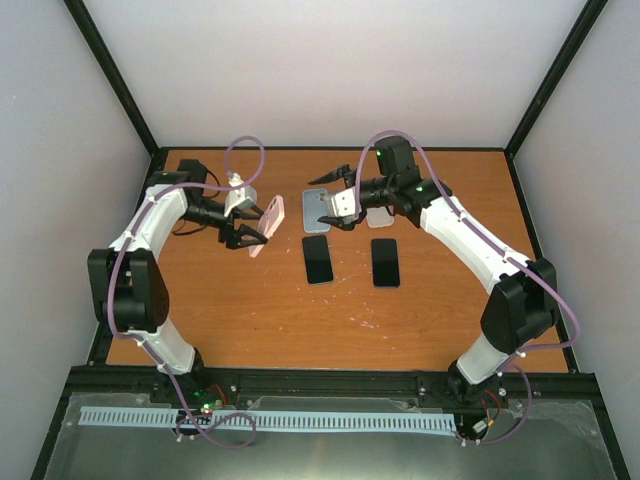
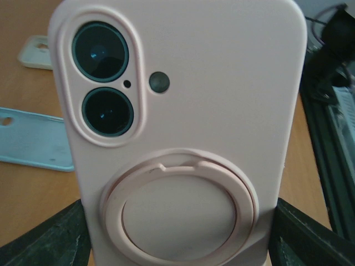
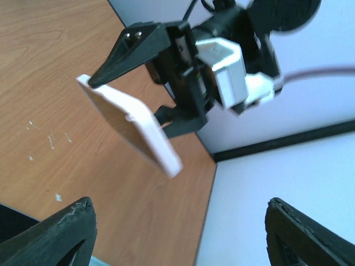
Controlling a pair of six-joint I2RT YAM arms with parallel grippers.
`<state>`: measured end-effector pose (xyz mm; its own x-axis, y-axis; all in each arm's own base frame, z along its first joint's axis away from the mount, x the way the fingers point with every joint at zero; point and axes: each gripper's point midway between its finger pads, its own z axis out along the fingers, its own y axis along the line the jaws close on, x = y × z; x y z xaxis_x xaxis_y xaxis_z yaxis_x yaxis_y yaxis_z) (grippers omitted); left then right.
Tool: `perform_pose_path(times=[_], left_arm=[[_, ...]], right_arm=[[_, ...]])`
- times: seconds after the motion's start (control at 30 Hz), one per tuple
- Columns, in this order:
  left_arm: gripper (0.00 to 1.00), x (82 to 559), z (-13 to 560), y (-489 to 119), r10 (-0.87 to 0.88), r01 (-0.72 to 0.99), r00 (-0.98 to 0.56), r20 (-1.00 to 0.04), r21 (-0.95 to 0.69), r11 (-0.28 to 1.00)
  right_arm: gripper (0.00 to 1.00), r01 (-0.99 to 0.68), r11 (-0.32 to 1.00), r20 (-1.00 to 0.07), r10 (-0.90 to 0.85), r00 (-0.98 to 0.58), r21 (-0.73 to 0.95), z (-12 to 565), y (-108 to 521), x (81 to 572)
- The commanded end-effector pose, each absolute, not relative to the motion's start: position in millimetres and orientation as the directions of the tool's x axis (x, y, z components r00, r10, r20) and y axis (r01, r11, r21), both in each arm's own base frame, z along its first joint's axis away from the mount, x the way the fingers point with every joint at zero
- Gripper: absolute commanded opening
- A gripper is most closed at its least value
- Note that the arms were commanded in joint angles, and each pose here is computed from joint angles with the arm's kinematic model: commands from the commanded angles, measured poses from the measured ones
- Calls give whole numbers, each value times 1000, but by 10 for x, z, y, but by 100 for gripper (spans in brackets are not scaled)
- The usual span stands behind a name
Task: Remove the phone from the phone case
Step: Pick up the phone at the center of the board.
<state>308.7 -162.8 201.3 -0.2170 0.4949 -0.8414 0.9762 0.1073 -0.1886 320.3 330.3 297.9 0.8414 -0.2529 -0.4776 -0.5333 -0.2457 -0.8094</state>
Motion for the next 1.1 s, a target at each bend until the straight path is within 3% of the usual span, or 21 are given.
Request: perform_pose_path(times=[0.0, 0.27, 0.7, 0.8, 0.9, 1.07], left_arm=[[42, 2921, 2270, -1897, 463, 993, -71, -884, -104, -46], [43, 2824, 2281, -2075, 485, 988, -57, -873, -117, -96], [44, 2701, 2219, -2157, 532, 983, -57, -845, -140, -116], [43, 2722, 2191, -2154, 542, 983, -66, -838, -149, -110], [45, 2752, 2191, -2158, 545, 983, -75, -835, -155, -102], [78, 2897, 2216, -2138, 577, 992, -73, -814, -121, -45]], right_arm=[[79, -312, -361, -312, -60, 948, -879, 2940, 3394, 2989], [66, -164, -477, -222, 68, 973, -864, 2700, 3486, 2740], [37, -22, -511, -93, 114, 989, -859, 2499, 3639, 2700], [27, 3, -510, -65, 116, 991, -860, 2494, 3648, 2718], [11, 12, -505, -48, 106, 993, -863, 2502, 3648, 2736], [3, -15, -510, -58, 69, 996, -860, 2531, 3607, 2732]])
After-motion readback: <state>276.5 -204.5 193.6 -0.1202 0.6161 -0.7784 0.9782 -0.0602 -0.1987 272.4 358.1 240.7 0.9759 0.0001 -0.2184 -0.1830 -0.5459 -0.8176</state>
